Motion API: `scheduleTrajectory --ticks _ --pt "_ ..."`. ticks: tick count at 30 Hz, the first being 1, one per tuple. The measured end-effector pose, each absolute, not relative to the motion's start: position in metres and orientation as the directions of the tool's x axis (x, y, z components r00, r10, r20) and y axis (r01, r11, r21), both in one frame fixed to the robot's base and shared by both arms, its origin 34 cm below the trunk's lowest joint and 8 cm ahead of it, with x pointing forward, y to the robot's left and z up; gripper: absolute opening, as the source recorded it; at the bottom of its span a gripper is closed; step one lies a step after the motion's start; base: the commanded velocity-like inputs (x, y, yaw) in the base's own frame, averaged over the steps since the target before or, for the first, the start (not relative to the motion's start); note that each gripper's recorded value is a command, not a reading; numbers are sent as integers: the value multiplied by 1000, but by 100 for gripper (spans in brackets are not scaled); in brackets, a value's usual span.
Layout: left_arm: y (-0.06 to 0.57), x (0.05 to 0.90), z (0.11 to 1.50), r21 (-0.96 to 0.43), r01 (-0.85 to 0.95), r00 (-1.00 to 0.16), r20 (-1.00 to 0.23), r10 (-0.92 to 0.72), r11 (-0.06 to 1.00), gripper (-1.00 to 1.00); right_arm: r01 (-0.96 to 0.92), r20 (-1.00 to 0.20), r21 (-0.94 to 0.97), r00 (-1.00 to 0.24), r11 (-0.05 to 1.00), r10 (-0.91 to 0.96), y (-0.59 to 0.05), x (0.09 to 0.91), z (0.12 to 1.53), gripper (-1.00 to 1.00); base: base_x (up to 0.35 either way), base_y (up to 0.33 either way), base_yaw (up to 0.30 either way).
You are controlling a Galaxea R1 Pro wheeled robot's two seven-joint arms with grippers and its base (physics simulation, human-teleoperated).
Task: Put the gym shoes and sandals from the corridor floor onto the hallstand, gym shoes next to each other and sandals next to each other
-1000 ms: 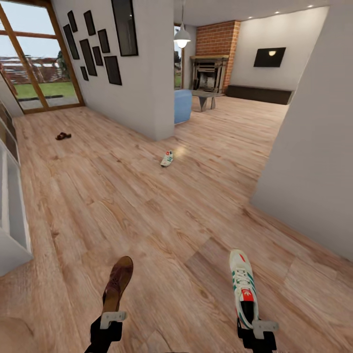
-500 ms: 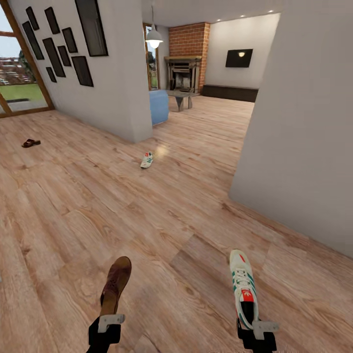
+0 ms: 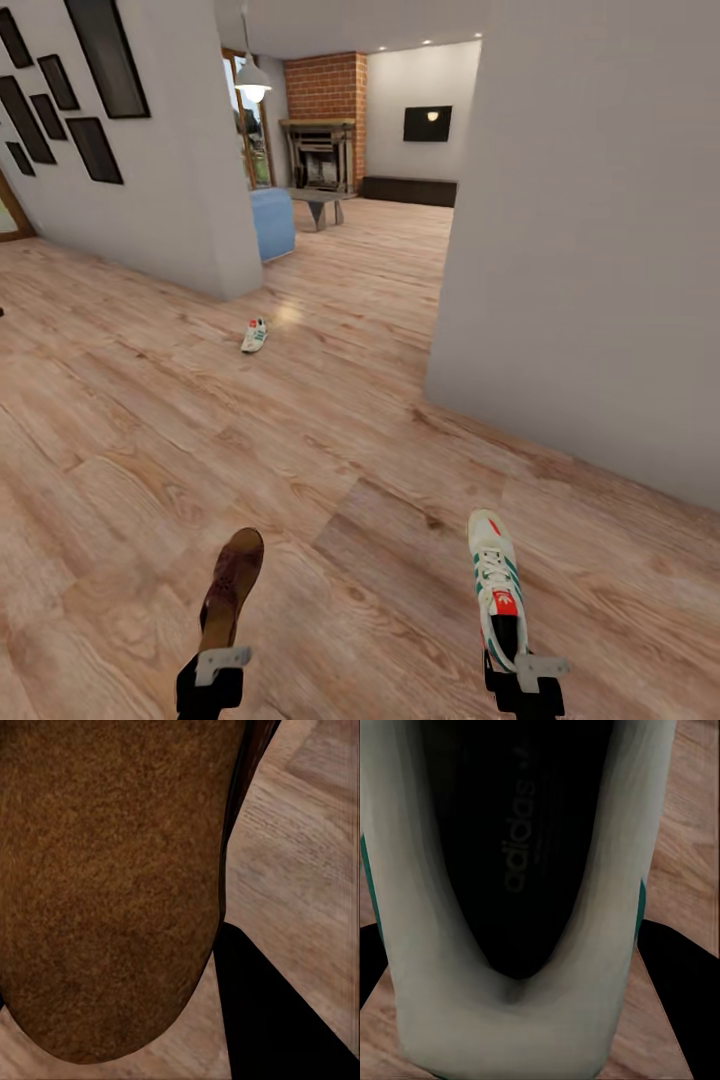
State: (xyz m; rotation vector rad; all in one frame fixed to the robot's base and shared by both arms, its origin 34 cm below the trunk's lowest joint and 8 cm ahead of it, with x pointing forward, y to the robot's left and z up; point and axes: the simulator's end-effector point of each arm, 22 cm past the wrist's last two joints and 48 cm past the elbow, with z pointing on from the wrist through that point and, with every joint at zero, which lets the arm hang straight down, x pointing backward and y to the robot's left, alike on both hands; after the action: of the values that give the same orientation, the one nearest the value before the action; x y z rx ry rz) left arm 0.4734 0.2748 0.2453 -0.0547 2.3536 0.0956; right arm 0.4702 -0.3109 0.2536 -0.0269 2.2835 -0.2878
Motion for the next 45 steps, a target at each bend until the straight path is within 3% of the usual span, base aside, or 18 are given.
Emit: scheduleTrajectory --ticks 45 --pt "274 477 251 40 -75 -695 -718 -24 996 -100 78 -748 -215 -654 974 -113 -311 475 260 -100 0 0 -300"
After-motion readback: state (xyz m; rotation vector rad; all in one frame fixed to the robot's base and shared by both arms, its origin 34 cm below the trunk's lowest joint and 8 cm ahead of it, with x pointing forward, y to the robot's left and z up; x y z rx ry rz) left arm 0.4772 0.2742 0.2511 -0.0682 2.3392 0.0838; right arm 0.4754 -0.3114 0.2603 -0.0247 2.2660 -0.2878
